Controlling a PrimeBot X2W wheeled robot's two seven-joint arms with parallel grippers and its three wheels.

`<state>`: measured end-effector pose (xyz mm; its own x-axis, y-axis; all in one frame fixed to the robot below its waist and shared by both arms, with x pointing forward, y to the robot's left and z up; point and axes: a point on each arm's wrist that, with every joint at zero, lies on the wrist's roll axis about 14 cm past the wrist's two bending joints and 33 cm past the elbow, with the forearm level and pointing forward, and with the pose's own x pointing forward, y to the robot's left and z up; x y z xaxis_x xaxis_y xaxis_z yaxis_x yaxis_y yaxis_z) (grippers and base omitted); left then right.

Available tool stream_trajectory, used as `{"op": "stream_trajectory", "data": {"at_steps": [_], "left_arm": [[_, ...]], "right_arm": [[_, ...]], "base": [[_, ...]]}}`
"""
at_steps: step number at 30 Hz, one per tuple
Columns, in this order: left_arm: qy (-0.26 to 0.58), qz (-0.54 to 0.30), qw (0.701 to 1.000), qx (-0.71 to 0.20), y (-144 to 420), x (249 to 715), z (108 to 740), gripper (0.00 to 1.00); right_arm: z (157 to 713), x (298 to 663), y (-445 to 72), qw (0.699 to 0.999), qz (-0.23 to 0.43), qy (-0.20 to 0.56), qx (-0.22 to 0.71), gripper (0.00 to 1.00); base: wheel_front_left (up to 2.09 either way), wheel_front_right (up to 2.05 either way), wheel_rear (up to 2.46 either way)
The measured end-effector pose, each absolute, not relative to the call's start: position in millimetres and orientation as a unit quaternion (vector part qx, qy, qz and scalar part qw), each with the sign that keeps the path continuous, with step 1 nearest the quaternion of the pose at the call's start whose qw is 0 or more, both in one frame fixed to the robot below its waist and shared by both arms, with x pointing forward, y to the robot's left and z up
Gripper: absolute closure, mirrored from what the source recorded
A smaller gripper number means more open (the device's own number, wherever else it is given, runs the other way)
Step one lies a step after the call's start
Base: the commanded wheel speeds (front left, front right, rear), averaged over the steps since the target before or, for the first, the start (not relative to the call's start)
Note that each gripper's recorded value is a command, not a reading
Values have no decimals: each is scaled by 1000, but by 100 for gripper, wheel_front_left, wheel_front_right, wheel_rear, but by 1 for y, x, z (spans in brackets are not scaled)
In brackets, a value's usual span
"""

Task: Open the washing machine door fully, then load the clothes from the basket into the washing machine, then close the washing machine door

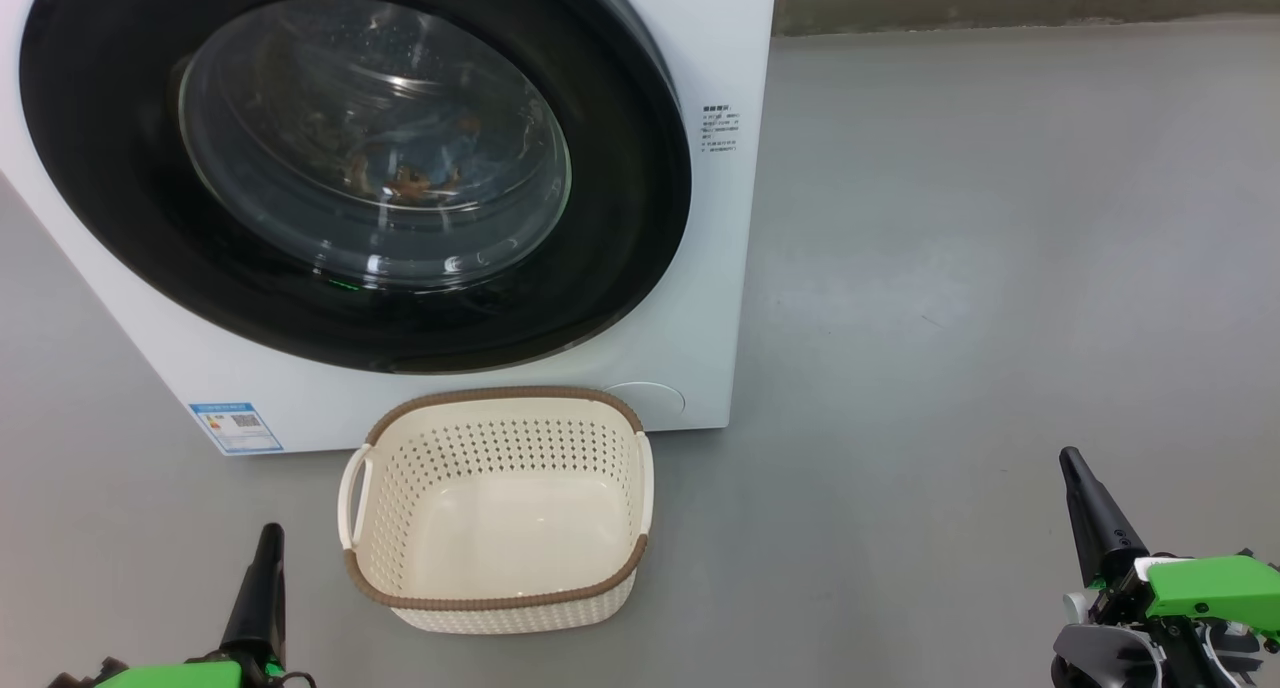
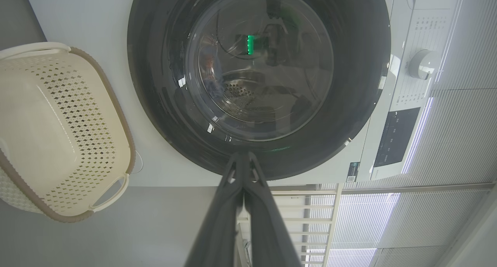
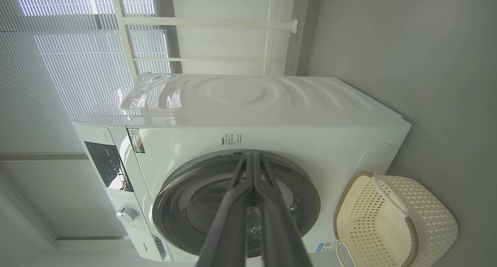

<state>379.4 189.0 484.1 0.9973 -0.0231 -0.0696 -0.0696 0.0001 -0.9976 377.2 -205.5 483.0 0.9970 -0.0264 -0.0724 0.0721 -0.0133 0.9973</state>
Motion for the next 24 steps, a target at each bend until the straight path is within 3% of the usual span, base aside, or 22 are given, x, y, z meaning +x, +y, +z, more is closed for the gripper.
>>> {"op": "stream_trajectory", "data": {"at_steps": [24], "left_arm": [[33, 16, 706, -707, 189, 379, 484, 100]], "right_arm": [[483, 377, -205, 702, -35, 16, 711, 100]], "base": [[0, 0, 0]]}}
